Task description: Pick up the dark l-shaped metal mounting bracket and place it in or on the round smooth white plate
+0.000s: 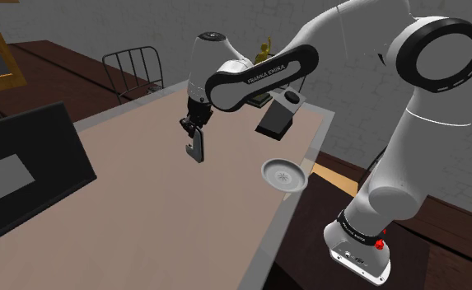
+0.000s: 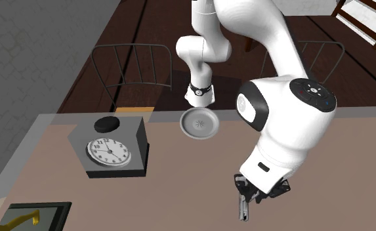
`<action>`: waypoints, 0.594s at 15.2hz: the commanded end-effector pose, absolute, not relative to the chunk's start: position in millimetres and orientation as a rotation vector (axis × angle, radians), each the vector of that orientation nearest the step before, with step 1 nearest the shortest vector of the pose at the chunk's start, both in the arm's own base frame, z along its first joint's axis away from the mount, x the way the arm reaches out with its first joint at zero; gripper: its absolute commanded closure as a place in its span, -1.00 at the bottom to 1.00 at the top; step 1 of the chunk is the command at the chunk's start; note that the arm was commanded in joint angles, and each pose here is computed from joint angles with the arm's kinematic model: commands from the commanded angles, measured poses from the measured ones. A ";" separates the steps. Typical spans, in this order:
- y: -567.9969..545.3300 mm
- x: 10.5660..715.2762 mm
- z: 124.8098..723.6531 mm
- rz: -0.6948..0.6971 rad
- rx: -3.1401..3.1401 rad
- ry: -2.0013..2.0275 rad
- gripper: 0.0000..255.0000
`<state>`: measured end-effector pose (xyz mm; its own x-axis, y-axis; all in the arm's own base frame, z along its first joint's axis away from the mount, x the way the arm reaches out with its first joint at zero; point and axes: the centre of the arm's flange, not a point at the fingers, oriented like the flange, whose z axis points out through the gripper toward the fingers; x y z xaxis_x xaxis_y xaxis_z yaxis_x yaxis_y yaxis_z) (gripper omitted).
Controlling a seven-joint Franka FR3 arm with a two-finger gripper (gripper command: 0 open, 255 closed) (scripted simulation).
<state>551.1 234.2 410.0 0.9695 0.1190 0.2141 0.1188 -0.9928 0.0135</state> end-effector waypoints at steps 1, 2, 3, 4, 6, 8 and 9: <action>234.6 551.0 409.8 0.338 3.117 0.189 1.00; 234.6 550.9 415.1 0.338 3.117 0.189 1.00; 234.6 551.0 420.3 0.338 3.117 0.189 1.00; 234.6 551.0 425.6 0.338 3.117 0.189 1.00; 234.6 551.0 436.2 0.338 3.117 0.189 1.00; 234.6 551.0 446.7 0.338 3.117 0.189 1.00; 234.6 551.0 452.0 0.338 3.117 0.189 1.00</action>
